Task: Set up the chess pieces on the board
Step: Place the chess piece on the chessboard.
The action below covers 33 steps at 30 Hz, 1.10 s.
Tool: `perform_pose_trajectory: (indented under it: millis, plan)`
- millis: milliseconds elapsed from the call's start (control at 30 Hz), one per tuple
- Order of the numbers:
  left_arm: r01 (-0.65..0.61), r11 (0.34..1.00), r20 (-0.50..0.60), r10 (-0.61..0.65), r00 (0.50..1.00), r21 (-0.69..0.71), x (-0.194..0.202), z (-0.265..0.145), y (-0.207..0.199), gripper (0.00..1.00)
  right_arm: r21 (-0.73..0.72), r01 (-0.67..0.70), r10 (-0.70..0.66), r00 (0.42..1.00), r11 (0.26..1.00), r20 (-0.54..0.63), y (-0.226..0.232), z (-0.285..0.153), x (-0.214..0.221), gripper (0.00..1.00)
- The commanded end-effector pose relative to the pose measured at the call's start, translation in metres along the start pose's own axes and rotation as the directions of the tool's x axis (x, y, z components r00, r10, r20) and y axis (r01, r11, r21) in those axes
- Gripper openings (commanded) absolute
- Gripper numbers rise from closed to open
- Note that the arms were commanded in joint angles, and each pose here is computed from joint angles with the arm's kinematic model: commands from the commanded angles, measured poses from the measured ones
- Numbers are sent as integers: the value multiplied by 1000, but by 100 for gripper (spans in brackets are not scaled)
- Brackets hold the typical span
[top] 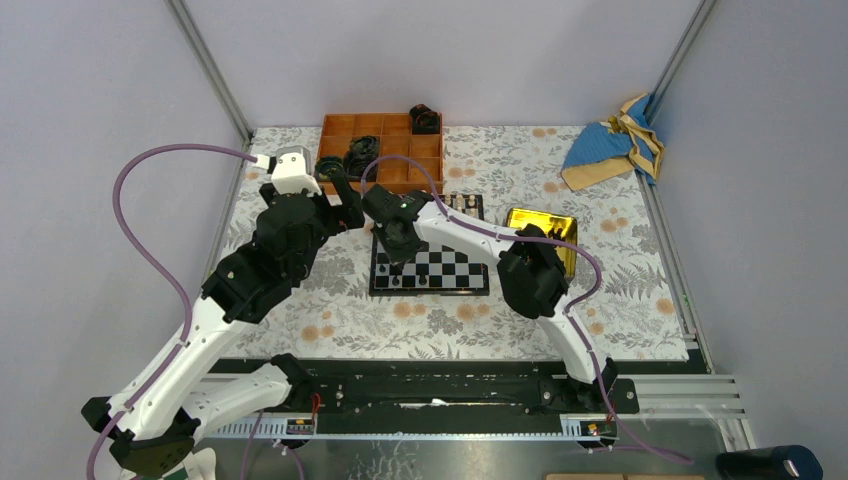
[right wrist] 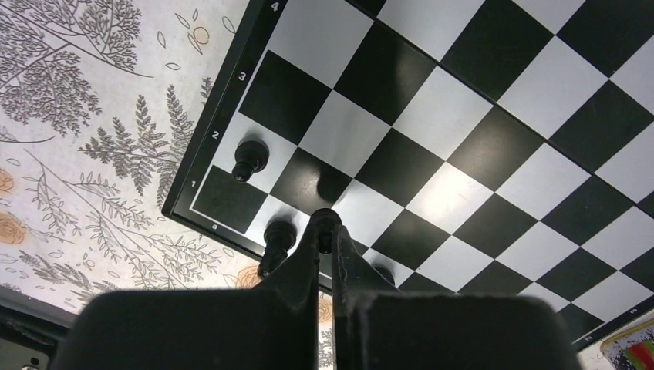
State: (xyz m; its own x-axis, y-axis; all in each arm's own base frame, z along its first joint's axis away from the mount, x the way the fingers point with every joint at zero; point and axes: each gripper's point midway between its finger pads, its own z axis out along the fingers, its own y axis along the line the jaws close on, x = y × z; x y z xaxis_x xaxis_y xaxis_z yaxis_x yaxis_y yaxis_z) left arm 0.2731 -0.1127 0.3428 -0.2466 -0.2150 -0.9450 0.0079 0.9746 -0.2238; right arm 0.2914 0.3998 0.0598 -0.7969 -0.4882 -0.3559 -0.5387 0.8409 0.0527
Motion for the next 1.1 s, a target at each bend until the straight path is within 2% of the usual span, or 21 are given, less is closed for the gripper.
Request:
perform_pose_trajectory:
  millis: [0,867,1067]
  plan:
    - [25,1000,16,-25,1000,4,-5,0,-1,99,-29,27,-27,1000,999,-9,10,7,2,0]
    - [-1,1000,-2,1,1000,-7,3,7,-2,99,-43,45,-46,999,998,-24,17,21,-3,0]
    - [-5,1000,-2,5,1000,-5,4,8,-3,99,-38,49,-50,999,998,-19,16,21,-4,11]
